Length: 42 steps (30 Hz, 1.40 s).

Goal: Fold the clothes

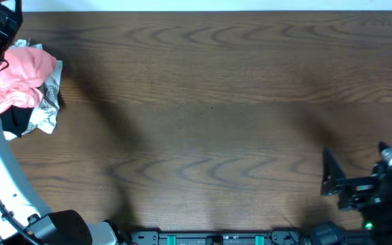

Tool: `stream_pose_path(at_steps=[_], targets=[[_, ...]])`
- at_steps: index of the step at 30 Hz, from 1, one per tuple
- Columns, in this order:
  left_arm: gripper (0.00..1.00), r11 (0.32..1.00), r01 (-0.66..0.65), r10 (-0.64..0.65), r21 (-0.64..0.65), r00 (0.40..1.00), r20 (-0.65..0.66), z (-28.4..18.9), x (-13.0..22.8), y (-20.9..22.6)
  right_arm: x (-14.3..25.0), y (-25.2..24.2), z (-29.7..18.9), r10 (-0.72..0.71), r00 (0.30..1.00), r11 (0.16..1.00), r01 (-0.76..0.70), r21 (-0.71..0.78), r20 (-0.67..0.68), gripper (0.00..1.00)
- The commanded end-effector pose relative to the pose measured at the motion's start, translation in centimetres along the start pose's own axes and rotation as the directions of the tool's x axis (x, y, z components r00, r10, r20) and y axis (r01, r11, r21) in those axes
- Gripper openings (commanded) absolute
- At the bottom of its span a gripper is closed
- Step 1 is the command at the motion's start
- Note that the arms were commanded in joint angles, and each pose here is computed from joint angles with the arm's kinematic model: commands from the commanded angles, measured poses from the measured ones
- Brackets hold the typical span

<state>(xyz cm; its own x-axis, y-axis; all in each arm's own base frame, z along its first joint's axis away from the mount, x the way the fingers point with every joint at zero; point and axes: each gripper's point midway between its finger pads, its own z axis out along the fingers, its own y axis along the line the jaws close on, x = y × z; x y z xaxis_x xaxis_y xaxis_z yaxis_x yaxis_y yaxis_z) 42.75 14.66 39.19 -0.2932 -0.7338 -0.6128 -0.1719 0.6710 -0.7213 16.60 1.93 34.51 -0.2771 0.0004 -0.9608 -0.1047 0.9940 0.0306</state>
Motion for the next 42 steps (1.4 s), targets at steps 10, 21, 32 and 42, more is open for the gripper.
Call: stream_pose_path(at_steps=[10,21,32,42], targets=[[0.98,1.0,0.0,0.0,0.009,1.0,-0.003,0.1,-0.1,-0.1,6.4,1.0,5.7,0.065,0.979,0.997,-0.056,-0.053,0.193,0.99],[0.98,1.0,0.0,0.0,0.009,1.0,-0.003,0.1,-0.1,-0.1,9.4,2.0,9.9,0.161,0.921,0.984,-0.125,-0.124,0.354,0.99],[0.98,1.0,0.0,0.0,0.009,1.0,-0.003,0.1,-0.1,-0.1,12.2,2.2,11.6,0.153,0.928,0.985,-0.115,-0.127,0.34,0.99],[0.98,1.0,0.0,0.0,0.009,1.0,-0.003,0.1,-0.1,-0.1,15.2,2.0,12.5,0.117,0.967,0.991,-0.098,-0.096,0.224,0.99]])
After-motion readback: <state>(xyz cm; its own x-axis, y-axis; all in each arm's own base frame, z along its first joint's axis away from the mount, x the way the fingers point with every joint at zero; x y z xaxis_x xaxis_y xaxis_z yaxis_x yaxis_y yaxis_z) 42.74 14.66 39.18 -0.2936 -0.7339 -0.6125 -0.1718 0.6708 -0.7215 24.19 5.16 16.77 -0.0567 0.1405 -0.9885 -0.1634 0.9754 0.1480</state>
